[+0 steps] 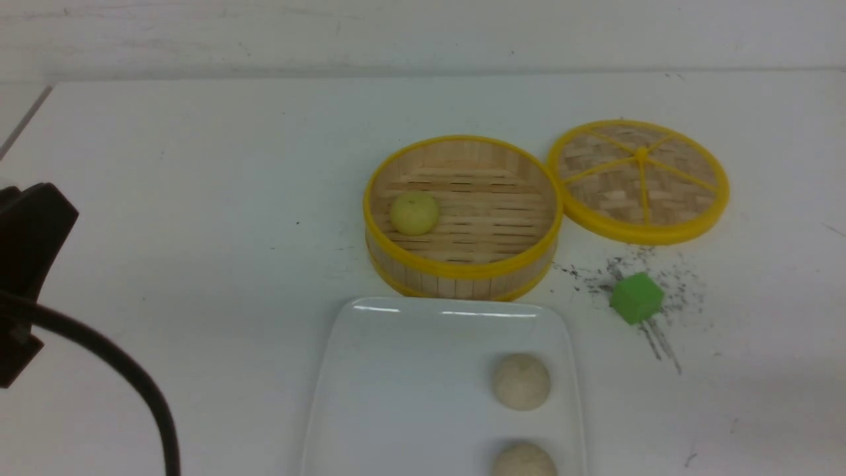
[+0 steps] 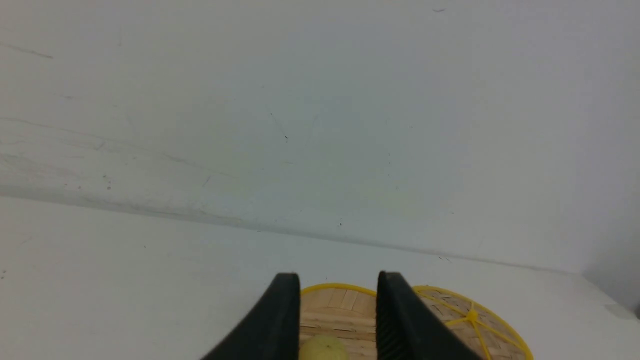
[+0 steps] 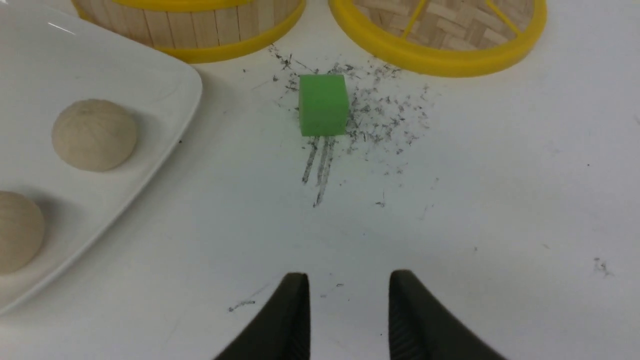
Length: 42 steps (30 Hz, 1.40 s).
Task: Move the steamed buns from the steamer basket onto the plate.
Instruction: Use the left arm to grab the steamed stuffed bun that is closest to it
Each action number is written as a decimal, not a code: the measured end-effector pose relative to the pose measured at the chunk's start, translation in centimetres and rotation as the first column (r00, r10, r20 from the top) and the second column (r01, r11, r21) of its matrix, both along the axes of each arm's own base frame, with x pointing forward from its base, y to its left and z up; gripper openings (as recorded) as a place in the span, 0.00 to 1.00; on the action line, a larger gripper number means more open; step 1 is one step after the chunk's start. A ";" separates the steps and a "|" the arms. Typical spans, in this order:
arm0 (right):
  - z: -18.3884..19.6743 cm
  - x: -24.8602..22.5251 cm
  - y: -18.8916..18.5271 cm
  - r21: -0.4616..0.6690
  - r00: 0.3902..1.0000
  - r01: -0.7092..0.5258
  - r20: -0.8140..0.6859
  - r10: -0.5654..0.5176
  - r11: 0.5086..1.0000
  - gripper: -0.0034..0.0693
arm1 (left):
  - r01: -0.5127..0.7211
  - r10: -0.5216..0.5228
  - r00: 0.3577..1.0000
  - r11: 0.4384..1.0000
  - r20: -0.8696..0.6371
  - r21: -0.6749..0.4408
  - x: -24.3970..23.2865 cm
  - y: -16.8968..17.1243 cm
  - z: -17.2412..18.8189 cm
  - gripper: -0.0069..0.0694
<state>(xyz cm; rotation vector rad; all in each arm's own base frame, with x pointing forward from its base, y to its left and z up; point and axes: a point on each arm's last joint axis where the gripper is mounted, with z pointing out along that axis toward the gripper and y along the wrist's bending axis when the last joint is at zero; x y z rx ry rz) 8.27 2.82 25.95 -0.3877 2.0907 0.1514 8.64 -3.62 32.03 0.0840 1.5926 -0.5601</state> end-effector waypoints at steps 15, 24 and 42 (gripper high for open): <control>0.3 0.2 -0.1 -0.027 0.999 -0.008 0.053 0.009 1.000 0.36 | 0.001 -0.001 1.000 1.000 0.000 0.000 0.0 0.0 0.0 0.42; 0.6 0.4 0.2 -0.003 0.995 -0.023 0.102 0.024 1.000 0.36 | -0.004 0.004 1.000 1.000 0.001 0.000 0.0 0.0 0.0 0.42; 0.7 0.4 0.2 -0.005 0.993 -0.026 0.115 0.027 1.000 0.37 | -0.060 0.060 0.998 0.998 0.013 -0.006 0.2 0.5 0.1 0.42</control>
